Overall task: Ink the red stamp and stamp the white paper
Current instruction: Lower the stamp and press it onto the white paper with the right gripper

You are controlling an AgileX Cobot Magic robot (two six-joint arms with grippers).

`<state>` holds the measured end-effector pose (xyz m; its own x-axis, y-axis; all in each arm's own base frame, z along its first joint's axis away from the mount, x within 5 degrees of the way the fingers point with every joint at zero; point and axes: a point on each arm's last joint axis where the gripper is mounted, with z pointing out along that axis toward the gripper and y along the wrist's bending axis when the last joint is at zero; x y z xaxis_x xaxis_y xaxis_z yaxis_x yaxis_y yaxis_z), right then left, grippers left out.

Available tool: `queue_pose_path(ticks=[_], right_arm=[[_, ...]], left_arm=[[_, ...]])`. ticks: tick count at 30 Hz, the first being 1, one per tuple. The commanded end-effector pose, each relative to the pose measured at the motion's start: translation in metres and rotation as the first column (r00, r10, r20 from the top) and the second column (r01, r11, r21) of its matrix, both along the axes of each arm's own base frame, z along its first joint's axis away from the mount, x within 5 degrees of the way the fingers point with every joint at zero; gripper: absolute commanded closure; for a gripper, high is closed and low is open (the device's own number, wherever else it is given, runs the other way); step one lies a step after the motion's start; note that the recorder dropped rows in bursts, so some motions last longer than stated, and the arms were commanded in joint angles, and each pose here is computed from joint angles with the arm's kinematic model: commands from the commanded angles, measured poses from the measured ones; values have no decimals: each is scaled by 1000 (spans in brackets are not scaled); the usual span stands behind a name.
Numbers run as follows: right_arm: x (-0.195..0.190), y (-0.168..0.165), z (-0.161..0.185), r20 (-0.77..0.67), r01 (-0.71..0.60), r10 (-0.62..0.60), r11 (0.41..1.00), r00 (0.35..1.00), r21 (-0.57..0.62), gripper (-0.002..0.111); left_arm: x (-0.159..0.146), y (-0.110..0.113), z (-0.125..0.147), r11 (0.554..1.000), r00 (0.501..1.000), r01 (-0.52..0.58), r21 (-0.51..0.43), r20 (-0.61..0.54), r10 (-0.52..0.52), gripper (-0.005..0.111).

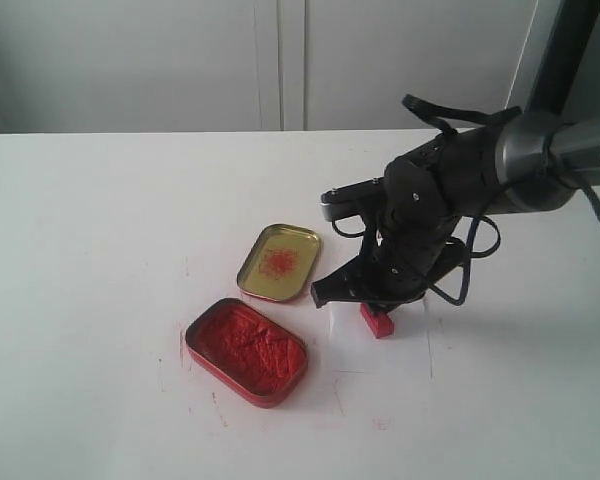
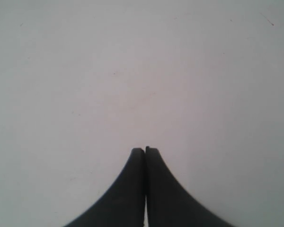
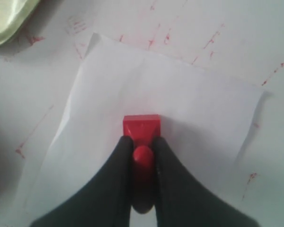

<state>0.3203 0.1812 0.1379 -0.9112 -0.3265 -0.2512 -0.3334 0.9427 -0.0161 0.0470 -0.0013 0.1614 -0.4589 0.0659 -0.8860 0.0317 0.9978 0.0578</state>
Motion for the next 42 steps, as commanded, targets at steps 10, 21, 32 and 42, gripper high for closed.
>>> queue_pose_path(ticks=[10,21,32,42], right_arm=[[-25,-14,-59,-141,-2,-8,997,990,-74,108],[-29,-17,-73,-206,-6,-18,993,978,-116,108],[-26,-16,-59,-161,-1,-14,996,987,-88,108],[-22,-13,-24,-57,4,-5,1000,998,-24,108]], left_arm=[[0,-1,-2,1000,1000,8,-6,-3,-8,107],[0,-1,-2,1000,1000,8,-6,-3,-8,107],[0,-1,-2,1000,1000,8,-6,-3,-8,107],[0,-1,-2,1000,1000,8,-6,-3,-8,107]])
